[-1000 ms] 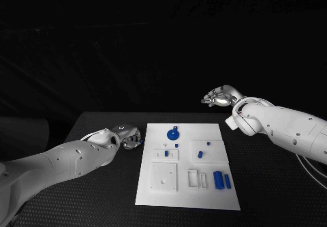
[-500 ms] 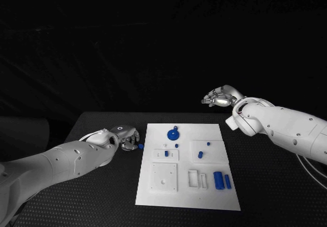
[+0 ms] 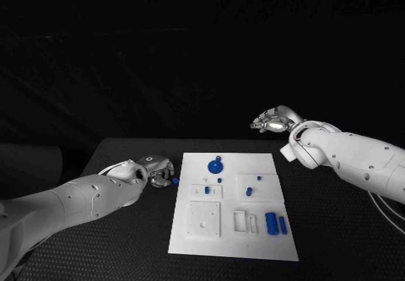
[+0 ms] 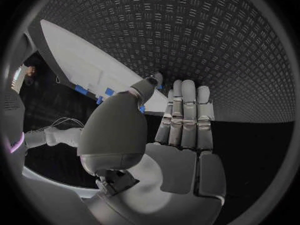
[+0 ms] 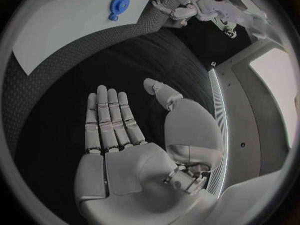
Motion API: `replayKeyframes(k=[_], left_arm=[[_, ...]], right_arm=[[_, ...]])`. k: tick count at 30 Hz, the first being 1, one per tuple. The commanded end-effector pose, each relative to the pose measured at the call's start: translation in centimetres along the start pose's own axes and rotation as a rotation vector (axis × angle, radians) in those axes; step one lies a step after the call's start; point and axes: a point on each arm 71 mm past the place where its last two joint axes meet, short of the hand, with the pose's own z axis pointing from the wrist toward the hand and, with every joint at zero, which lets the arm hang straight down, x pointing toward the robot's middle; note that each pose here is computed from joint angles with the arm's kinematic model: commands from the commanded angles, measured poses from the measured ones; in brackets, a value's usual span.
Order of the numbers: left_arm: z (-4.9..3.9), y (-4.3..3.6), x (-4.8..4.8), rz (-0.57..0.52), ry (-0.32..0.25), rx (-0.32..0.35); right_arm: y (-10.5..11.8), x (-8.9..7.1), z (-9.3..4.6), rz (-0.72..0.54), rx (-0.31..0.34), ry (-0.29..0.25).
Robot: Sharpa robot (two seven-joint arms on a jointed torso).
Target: Assemble the parts on the task board
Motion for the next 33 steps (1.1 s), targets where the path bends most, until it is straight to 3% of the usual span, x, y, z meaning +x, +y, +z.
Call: replayKeyframes(k=[1, 10, 13, 27, 33], left_arm=[[-0.09, -0.84, -0.43, -0.021, -0.067, 0.085], [-0.55, -1.16, -1.05, -0.016, -0.162, 0.138], [-0.48, -1.24, -1.02, -0.019, -0.159, 0.140], [-0.01, -1.08, 0.05, 0.013, -0.006, 0.100], [-0.04, -0.95, 0.20, 0.016, 0.015, 0.091]], right_arm=[[0.1, 0.1, 0.0, 0.001, -0.008, 0.013], [0.0, 0.0, 0.0, 0.000, -0.006, 0.013], [0.0, 0.0, -0.1, 0.000, -0.006, 0.014], [0.0, 0.1, 0.0, 0.000, -0.006, 0.015], [0.0, 0.1, 0.0, 0.000, -0.006, 0.016]])
